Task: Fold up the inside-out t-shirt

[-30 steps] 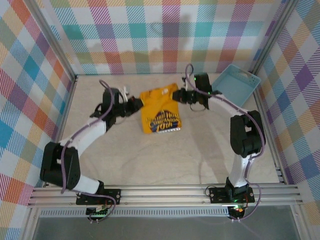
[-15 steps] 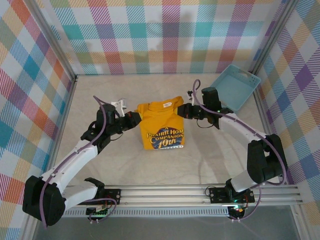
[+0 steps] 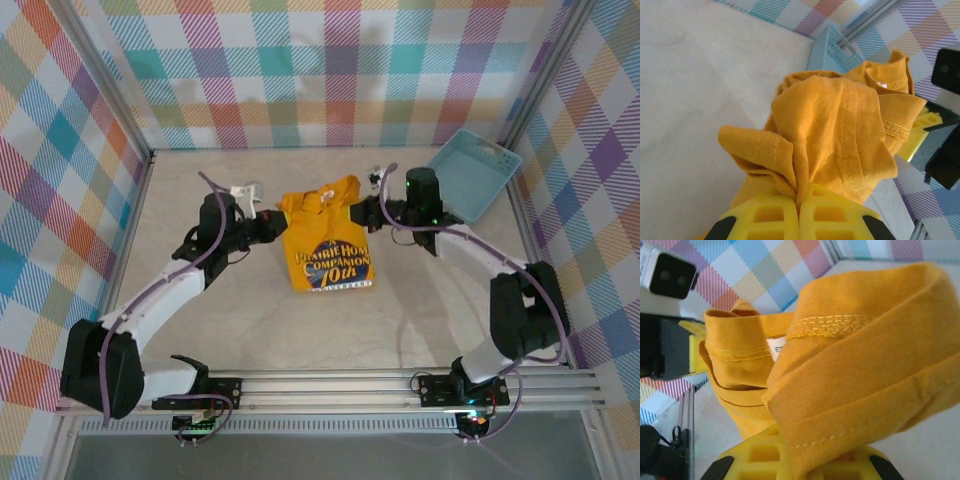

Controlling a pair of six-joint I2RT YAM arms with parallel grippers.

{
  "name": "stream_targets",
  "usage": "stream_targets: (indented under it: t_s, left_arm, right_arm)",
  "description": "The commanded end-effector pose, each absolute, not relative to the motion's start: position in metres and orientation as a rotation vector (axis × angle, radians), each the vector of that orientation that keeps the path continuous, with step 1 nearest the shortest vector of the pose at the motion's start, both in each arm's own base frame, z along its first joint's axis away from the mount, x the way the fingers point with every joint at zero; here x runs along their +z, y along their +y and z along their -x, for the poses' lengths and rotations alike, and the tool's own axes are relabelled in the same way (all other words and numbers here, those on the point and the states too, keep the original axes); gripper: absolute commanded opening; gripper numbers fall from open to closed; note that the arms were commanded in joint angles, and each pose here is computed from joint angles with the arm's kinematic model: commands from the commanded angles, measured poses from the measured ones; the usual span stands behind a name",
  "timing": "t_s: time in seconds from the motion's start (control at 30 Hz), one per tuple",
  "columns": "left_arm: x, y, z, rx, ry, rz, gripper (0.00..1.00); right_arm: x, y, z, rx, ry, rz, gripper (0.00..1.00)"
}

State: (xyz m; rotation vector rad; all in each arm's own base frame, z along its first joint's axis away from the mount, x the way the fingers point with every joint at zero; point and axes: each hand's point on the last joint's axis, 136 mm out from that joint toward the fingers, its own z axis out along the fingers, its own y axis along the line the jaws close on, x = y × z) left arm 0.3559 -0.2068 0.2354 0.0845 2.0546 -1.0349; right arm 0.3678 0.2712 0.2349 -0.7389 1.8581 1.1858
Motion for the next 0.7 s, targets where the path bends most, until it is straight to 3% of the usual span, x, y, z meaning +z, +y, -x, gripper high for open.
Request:
stream_targets:
  t_s: [0.0,0.27,0.4,0.53,0.67]
  left_arm:
    - [0.294,-0.207,-0.391,-0.985,1.804,-0.276,0.0]
    - [0.31,-0.196,-0.488,-0.909,1.776,-0.54,0.0]
    - [0.309,-0.197,-0.514,-0.834,1.683,-0.666,0.0]
    - [0.292,-0.199,-0.517,-0.806,1.658,-0.74,0.0]
    - [0.275,-0.205,-0.485,-0.846,1.603,-0.802,0.0]
  right_arm:
    - [0.27,0.277,-0.383,1.119,1.526,1.016,0.0]
    - [0.289,0.262,-0.462,0.997,1.334,1.168,0.0]
    - [0.292,0.255,-0.485,0.901,1.189,1.222,0.0]
    - [0.29,0.256,-0.494,0.877,1.133,1.258,0.0]
    - [0.27,0.254,-0.481,0.884,1.136,1.294,0.0]
